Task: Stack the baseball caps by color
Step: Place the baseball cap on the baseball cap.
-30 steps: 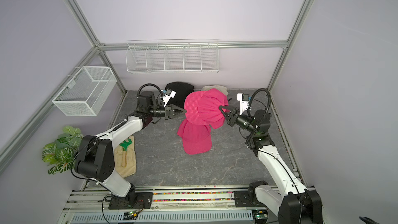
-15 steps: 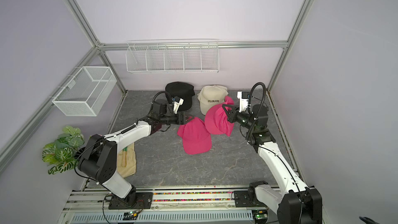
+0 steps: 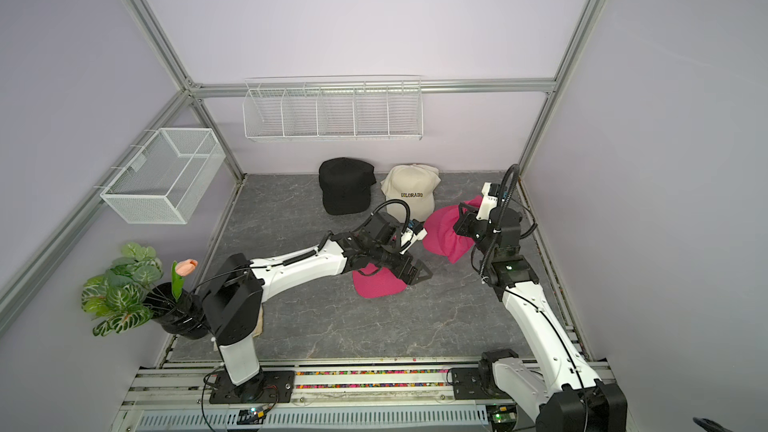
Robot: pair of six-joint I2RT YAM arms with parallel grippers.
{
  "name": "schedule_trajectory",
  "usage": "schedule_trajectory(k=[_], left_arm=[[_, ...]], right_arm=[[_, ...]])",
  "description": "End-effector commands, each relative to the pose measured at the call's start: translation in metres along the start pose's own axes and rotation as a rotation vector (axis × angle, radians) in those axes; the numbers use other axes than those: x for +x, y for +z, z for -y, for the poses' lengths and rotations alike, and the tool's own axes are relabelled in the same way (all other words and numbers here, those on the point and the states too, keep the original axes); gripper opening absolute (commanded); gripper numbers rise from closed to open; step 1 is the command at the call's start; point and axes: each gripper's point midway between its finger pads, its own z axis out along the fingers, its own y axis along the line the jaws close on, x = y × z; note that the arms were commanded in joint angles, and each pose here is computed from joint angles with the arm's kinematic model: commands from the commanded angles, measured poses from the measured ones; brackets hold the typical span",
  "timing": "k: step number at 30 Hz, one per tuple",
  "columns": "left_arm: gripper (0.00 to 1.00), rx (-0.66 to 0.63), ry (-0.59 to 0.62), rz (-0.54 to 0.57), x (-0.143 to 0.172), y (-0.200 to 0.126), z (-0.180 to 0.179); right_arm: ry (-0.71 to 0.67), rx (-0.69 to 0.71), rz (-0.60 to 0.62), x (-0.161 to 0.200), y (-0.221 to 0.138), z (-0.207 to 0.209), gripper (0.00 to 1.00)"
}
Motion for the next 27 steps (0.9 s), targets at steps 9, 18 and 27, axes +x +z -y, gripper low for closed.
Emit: schedule_trajectory(k=[9, 18, 27], left_arm=[[1.00, 0.079, -0.078, -0.266, 0.073, 0.037, -0.011], [1.00, 0.112, -0.091, -0.307, 0.090, 0.025, -0.013], [1.00, 0.127, -0.049, -0.272, 0.088, -0.009, -0.009]], right_arm=[[-0.009, 0.043, -0.026, 0.003, 0.002, 0.008, 0.07], [-0.006, 0.019, -0.054, 0.007, 0.007, 0.004, 0.07], [-0.095, -0.144, -0.185, 0.019, 0.014, -0.029, 0.07]])
